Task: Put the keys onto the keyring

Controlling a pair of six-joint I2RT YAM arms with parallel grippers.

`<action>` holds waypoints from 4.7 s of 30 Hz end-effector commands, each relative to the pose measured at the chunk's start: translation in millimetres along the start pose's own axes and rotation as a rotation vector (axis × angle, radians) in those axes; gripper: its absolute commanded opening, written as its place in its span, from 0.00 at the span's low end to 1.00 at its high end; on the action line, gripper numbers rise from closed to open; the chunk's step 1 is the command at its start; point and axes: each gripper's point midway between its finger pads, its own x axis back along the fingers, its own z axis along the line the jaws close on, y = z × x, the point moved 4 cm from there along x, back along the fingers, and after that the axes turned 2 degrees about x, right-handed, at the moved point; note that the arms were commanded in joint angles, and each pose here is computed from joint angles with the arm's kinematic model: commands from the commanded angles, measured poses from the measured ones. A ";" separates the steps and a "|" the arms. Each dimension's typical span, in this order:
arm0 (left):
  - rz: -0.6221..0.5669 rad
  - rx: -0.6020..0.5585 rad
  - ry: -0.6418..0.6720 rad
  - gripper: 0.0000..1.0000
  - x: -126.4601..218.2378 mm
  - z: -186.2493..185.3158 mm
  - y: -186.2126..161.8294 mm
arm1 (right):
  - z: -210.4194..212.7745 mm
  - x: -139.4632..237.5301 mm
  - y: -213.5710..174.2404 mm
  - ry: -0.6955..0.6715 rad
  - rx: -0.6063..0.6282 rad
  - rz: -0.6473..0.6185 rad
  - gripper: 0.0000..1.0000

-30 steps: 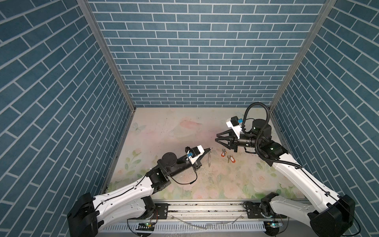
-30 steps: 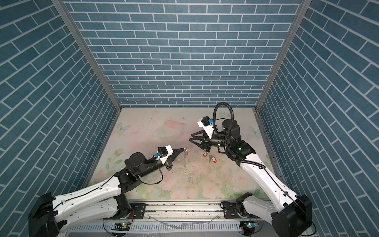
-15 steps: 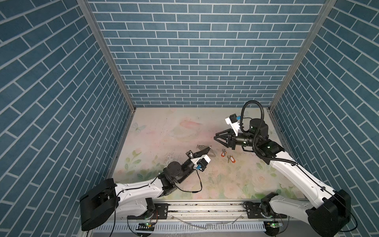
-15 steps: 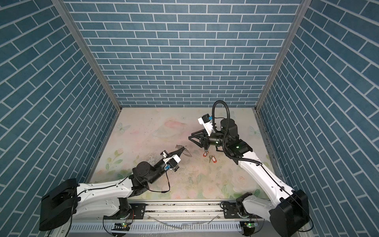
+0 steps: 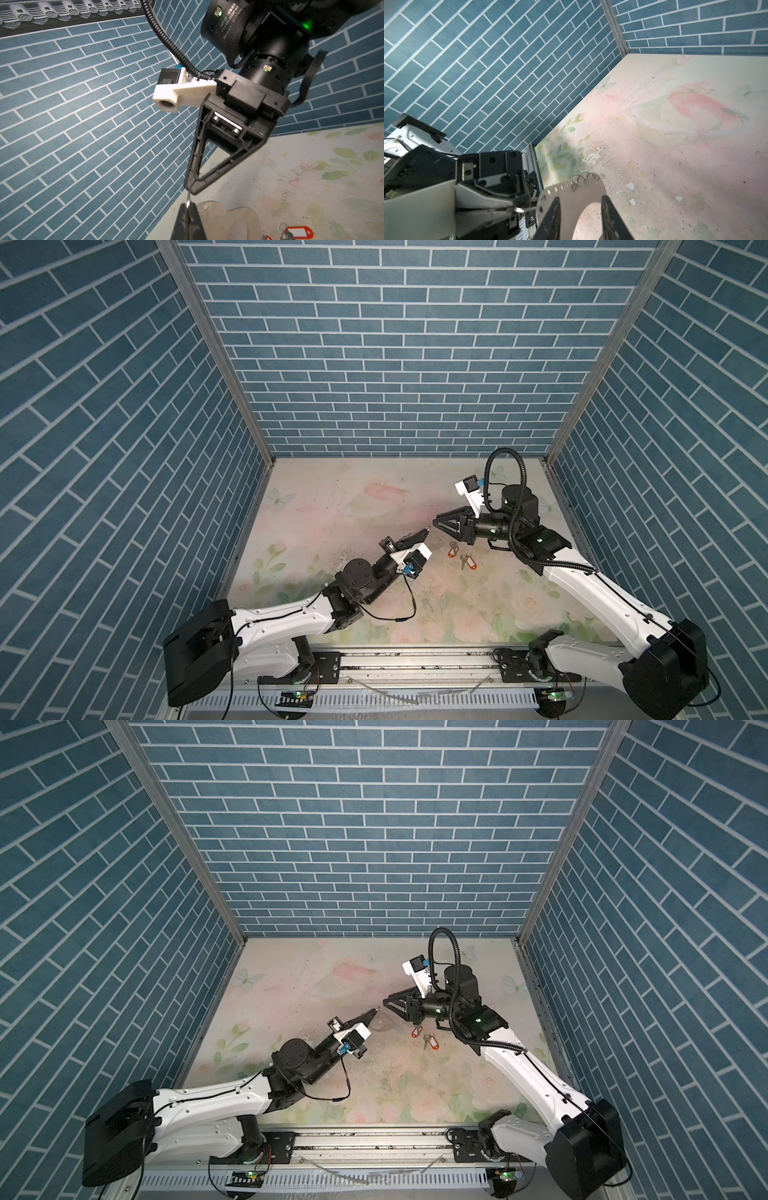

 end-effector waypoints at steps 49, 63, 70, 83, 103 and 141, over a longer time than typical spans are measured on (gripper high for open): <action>-0.253 0.934 -0.542 0.00 -22.1 78.5 14.7 | 47.3 14.2 59.4 0.160 0.234 -0.199 0.21; -0.255 0.927 -0.535 0.00 -18.0 77.8 14.8 | 59.4 -6.7 65.4 0.231 0.255 -0.182 0.18; -0.262 0.919 -0.534 0.00 -16.4 78.2 17.1 | 61.6 -13.6 64.9 0.241 0.253 -0.172 0.10; -0.261 0.914 -0.526 0.00 -14.3 77.4 15.4 | 71.4 -13.9 67.7 0.259 0.269 -0.163 0.00; -0.150 0.935 -0.465 0.00 -18.9 77.7 2.7 | 52.6 -9.6 52.3 0.077 0.264 -0.079 0.30; 1.091 0.611 -0.656 0.00 -0.8 22.6 -19.1 | 30.7 -11.3 -14.4 0.197 0.364 0.120 0.22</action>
